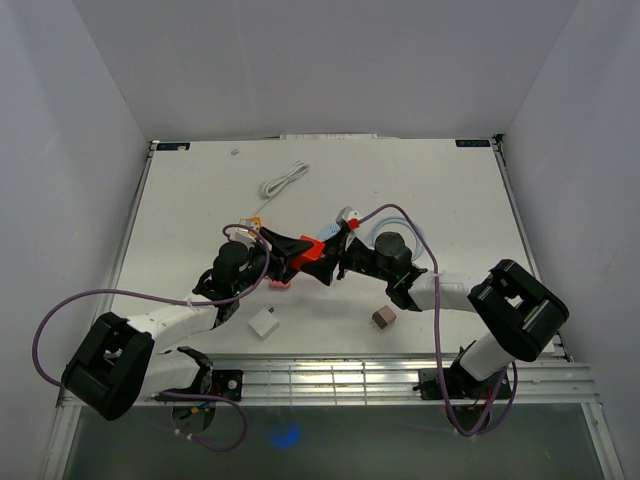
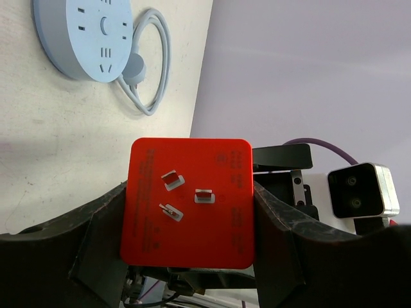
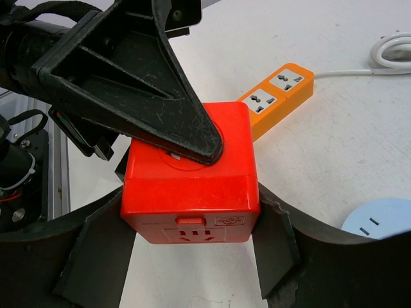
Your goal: Insert the plug
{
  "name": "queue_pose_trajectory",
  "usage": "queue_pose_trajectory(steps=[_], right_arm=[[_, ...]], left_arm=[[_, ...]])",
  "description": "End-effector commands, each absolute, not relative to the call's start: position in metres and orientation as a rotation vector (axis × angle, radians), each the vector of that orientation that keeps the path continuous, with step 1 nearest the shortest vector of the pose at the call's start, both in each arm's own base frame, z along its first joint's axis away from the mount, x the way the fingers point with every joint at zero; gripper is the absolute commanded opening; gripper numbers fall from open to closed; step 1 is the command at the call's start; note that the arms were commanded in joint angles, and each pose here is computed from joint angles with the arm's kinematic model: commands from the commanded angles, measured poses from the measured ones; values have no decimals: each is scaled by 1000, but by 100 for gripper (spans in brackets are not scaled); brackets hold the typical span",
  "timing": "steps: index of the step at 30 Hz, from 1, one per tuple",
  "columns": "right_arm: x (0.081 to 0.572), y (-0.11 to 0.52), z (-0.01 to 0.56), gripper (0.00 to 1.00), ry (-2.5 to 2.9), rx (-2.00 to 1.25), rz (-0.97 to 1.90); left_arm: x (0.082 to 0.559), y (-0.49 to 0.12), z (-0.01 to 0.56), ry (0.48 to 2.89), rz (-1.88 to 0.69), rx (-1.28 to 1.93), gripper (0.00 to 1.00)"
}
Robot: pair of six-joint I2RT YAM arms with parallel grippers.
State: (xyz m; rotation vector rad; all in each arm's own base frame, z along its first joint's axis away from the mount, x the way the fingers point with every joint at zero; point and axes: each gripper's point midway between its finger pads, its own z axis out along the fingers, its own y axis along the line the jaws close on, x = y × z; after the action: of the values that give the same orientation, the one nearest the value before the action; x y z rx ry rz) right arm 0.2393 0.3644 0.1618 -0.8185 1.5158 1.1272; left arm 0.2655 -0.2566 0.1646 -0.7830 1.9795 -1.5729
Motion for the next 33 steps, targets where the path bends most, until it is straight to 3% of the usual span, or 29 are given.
queue_pose_trajectory(steps=[1, 7, 15, 19, 22, 28, 33], right_arm=[[241, 369, 191, 52, 1428, -807, 1139], [252, 360, 184, 47, 1511, -768, 1065], [273, 331, 184, 42, 1632, -663, 910], [282, 317, 183, 41, 1696, -657, 793], [283, 307, 183, 42, 1728, -658, 742], [283, 291, 184, 41, 1729, -649, 671], [281, 286, 174, 41, 1755, -660, 655]], left_arm=[[267, -254, 189, 1891, -1569, -687, 61], [274, -238, 179, 1901, -1423, -724, 98], [289, -201, 178, 1865, -1138, -772, 98], [311, -142, 167, 1837, -709, -940, 98], [320, -118, 162, 1846, -541, -984, 98], [360, -94, 159, 1871, -585, -980, 94], [402, -56, 133, 1917, -403, -1054, 94]])
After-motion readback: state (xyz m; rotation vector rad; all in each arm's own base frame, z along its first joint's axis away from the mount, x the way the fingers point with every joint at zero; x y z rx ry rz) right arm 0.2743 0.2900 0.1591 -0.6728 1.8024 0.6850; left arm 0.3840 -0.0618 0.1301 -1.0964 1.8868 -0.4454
